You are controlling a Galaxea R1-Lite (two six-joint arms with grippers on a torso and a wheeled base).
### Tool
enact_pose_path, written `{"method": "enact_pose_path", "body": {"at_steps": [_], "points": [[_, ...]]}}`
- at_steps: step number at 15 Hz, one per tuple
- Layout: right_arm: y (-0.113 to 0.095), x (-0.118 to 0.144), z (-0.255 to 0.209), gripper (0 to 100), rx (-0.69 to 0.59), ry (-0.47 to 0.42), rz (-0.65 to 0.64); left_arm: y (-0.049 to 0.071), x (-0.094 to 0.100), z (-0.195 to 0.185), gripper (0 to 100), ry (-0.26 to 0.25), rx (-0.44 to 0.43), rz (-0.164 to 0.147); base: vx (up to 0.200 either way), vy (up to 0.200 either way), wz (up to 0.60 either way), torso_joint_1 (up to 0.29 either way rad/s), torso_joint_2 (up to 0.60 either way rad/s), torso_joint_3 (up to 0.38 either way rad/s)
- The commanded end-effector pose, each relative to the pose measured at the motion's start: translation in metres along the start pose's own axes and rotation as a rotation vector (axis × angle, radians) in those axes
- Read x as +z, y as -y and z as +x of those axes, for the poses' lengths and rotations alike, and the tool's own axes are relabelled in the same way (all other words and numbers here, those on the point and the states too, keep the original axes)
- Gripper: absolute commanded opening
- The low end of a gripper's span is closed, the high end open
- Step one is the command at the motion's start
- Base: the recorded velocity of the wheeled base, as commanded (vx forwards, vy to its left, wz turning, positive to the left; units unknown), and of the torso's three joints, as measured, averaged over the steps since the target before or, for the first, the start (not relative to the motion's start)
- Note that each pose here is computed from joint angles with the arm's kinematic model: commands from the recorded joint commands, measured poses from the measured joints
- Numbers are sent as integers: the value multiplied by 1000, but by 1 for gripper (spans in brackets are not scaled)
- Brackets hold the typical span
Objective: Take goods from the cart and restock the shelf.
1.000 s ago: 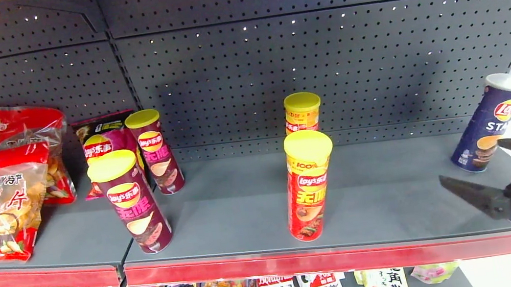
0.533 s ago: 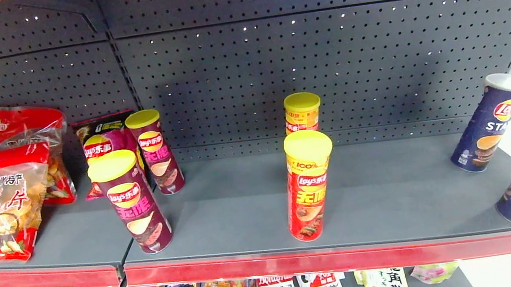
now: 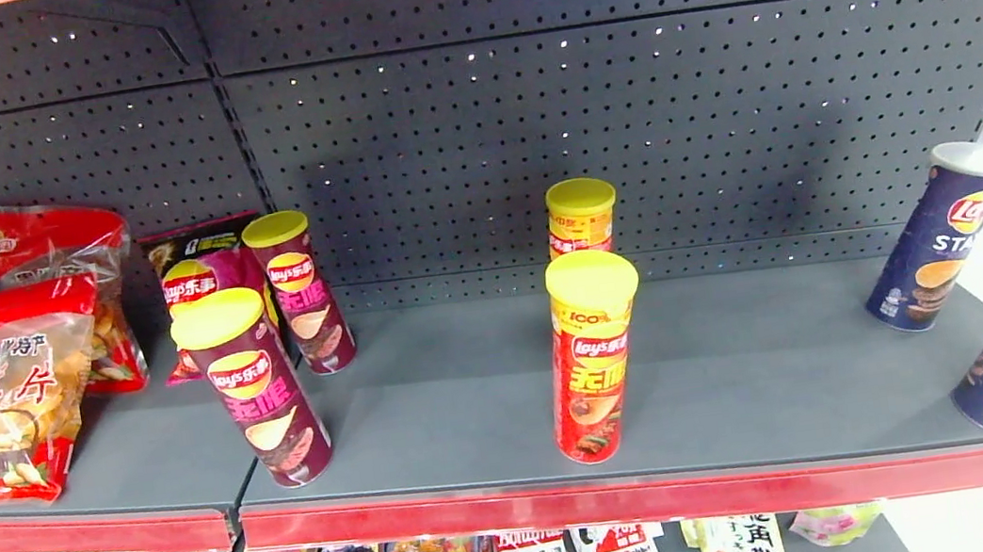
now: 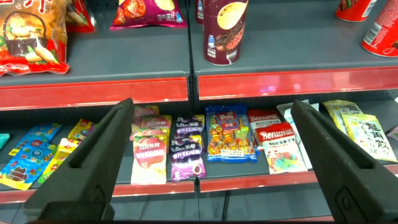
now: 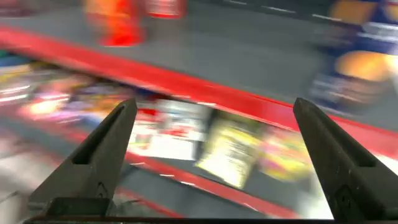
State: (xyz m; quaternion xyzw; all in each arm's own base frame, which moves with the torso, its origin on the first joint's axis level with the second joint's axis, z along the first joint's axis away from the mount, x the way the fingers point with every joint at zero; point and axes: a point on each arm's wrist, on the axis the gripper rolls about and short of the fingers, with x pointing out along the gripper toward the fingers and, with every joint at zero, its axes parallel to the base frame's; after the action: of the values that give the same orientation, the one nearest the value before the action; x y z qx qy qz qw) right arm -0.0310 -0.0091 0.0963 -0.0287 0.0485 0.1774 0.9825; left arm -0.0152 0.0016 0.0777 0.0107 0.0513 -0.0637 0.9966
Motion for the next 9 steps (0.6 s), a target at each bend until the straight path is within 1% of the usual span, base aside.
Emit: {"method": "enact_pose_path", "body": {"at_steps": [1, 2, 3, 4, 5, 6, 7, 8, 9], "points": [[-2, -9, 0, 100, 108, 25, 34, 0, 0, 0, 100, 0, -1, 0, 0, 0, 0, 0, 0, 0], [-1, -10, 0, 100, 140, 23, 53, 0, 0, 0, 100, -2, -1, 0, 0, 0, 0, 0, 0, 0], [0, -9, 0, 100, 173, 27, 25, 0, 0, 0, 100, 0, 1, -1, 0, 0, 0, 0, 0, 0], [1, -9, 0, 100, 129, 26, 24, 0, 0, 0, 100, 0, -1, 0, 0, 0, 0, 0, 0, 0], [2, -9, 2, 100, -18, 4, 46, 0, 0, 0, 100, 0, -1, 0, 0, 0, 0, 0, 0, 0], [3, -9, 3, 100, -113, 6, 62, 0, 0, 0, 100, -2, -1, 1, 0, 0, 0, 0, 0, 0], [2, -9, 3, 100, -176, 12, 53, 0, 0, 0, 100, 0, -1, 1, 0, 0, 0, 0, 0, 0], [6, -9, 2, 100, -314, 11, 28, 0, 0, 0, 100, -2, -1, 0, 0, 0, 0, 0, 0, 0], [7, -8, 3, 100, -393, -5, 30, 0, 0, 0, 100, 0, -1, 0, 0, 0, 0, 0, 0, 0]]}}
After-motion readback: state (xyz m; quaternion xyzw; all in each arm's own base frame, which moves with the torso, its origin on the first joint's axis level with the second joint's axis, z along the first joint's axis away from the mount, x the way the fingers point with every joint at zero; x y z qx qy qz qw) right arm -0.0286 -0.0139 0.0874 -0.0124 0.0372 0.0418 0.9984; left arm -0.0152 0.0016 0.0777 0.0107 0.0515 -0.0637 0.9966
